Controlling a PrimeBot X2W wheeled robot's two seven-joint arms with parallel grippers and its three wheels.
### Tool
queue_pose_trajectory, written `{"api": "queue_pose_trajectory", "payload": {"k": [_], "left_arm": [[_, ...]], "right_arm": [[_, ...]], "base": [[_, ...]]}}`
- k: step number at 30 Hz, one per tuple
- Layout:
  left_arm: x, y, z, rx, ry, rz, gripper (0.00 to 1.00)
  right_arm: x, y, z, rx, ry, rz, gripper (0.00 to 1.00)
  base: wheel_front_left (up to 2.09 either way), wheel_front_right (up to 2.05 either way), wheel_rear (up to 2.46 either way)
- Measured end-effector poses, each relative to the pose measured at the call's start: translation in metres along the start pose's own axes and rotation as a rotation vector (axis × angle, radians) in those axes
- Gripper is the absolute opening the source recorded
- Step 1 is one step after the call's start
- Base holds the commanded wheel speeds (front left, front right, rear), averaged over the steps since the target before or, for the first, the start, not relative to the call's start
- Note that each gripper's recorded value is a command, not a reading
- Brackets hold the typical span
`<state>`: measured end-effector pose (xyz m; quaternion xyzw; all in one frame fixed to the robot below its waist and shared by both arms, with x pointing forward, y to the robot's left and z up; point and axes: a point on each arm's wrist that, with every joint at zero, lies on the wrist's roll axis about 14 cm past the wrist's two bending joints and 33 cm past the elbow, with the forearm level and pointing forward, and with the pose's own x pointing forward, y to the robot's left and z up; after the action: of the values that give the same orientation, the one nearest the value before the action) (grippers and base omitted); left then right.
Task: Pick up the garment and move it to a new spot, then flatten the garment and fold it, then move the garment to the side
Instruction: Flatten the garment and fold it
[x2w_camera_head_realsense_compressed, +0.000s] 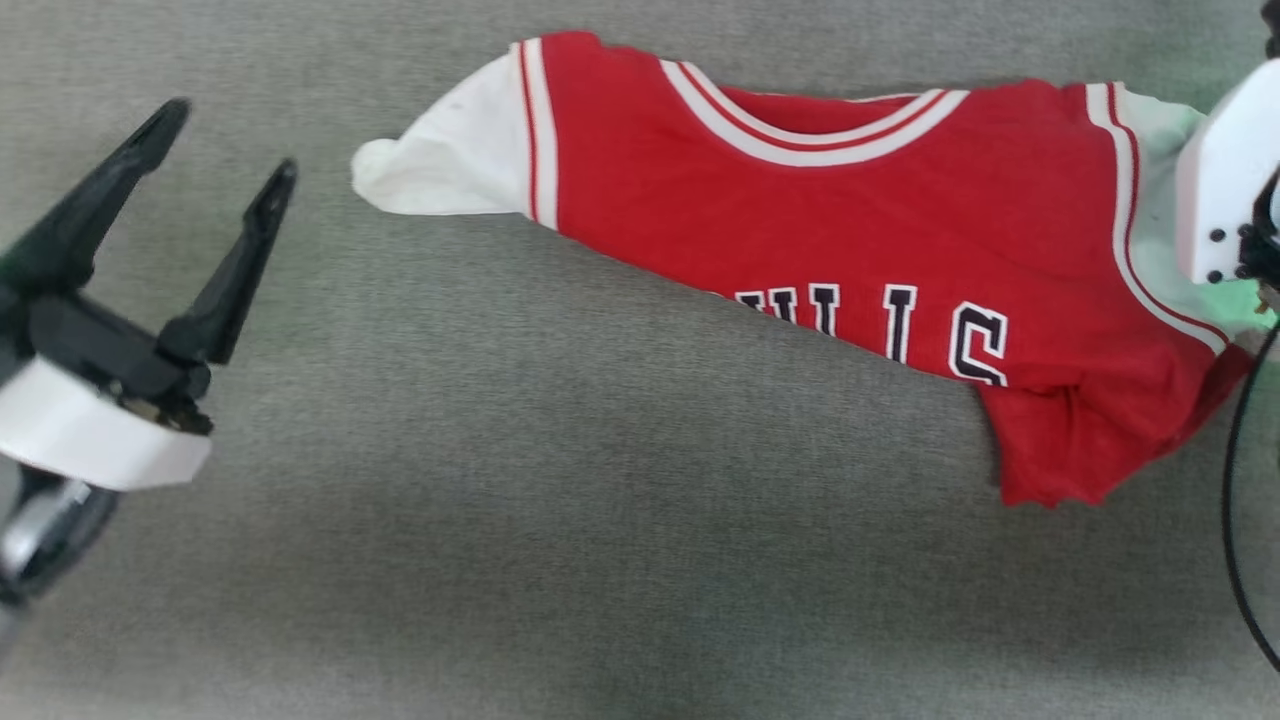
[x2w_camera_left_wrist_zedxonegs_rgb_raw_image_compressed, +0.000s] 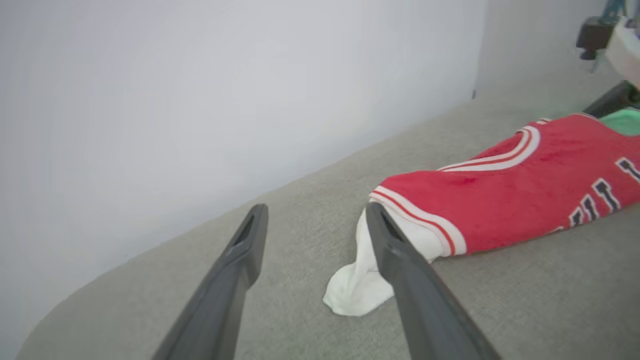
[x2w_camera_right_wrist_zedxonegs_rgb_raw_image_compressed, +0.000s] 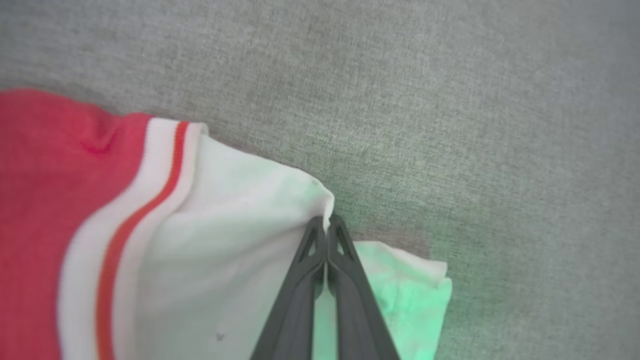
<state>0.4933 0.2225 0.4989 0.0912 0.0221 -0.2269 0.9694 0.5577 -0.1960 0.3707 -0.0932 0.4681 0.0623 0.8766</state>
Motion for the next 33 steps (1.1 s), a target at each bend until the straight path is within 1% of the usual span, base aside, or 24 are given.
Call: {"api": "queue_pose_trajectory", "payload": {"k": [2, 4, 8, 9, 13, 17, 19, 22, 23, 24, 25, 26, 27, 28, 29, 30, 33], "left_arm": [[0.009, -0.009, -0.005, 0.017, 0.047, -0.091, 1.0], [0.016, -0.011, -0.017, 0.036, 0.124, -0.155, 1.0], [0.039, -0.019, -0.042, 0.001, 0.287, -0.232, 1.0], [0.039, -0.019, -0.042, 0.001, 0.287, -0.232, 1.0], [0.061, -0.02, -0.066, -0.029, 0.424, -0.258, 1.0], [0.08, -0.025, -0.077, -0.12, 0.524, -0.266, 1.0], [0.082, -0.026, -0.085, -0.126, 0.591, -0.277, 1.0], [0.075, -0.037, -0.102, -0.168, 0.709, -0.306, 1.0], [0.072, -0.04, -0.107, -0.17, 0.741, -0.317, 0.97], [0.071, -0.041, -0.11, -0.177, 0.768, -0.325, 0.91], [0.07, -0.042, -0.111, -0.19, 0.787, -0.328, 0.86], [0.07, -0.042, -0.112, -0.191, 0.794, -0.33, 0.72], [0.071, -0.042, -0.112, -0.19, 0.798, -0.331, 0.53], [0.071, -0.042, -0.113, -0.19, 0.799, -0.332, 0.46], [0.071, -0.043, -0.114, -0.191, 0.803, -0.333, 0.2], [0.071, -0.044, -0.114, -0.19, 0.808, -0.337, 0.0], [0.073, -0.046, -0.114, -0.189, 0.803, -0.344, 0.0]], "right_arm": [[0.0, 0.0, 0.001, 0.0, -0.003, -0.002, 0.0], [0.001, 0.001, 0.001, 0.001, -0.007, -0.001, 0.0], [0.005, 0.004, 0.004, -0.006, -0.017, 0.0, 0.0], [0.005, 0.004, 0.004, -0.006, -0.017, 0.0, 0.0], [0.01, 0.005, 0.005, -0.015, -0.018, -0.001, 0.0], [0.014, 0.006, 0.006, -0.026, -0.015, -0.006, 0.0], [0.016, 0.006, 0.007, -0.029, -0.018, -0.009, 0.0], [0.019, 0.006, 0.009, -0.031, -0.018, -0.009, 0.0], [0.02, 0.006, 0.009, -0.031, -0.018, -0.008, 0.0], [0.021, 0.007, 0.009, -0.033, -0.017, -0.008, 0.0], [0.022, 0.007, 0.01, -0.033, -0.018, -0.008, 0.0], [0.022, 0.007, 0.009, -0.033, -0.017, -0.008, 0.0], [0.023, 0.008, 0.011, -0.033, -0.019, -0.008, 0.0], [0.023, 0.008, 0.011, -0.032, -0.021, -0.009, 0.0], [0.024, 0.008, 0.012, -0.032, -0.024, -0.009, 0.0], [0.024, 0.008, 0.012, -0.031, -0.025, -0.008, 0.0], [0.023, 0.008, 0.014, -0.03, -0.041, -0.008, 0.0]], "base": [[0.0, 0.0, 0.0], [0.0, 0.0, 0.0], [0.0, 0.0, 0.0], [0.0, 0.0, 0.0], [0.0, 0.0, 0.0], [0.0, 0.0, 0.0], [0.0, 0.0, 0.0], [0.0, 0.0, 0.0], [0.0, 0.0, 0.0], [0.0, 0.0, 0.0], [0.0, 0.0, 0.0], [0.0, 0.0, 0.0], [0.0, 0.0, 0.0], [0.0, 0.0, 0.0], [0.0, 0.0, 0.0], [0.0, 0.0, 0.0], [0.0, 0.0, 0.0]]}}
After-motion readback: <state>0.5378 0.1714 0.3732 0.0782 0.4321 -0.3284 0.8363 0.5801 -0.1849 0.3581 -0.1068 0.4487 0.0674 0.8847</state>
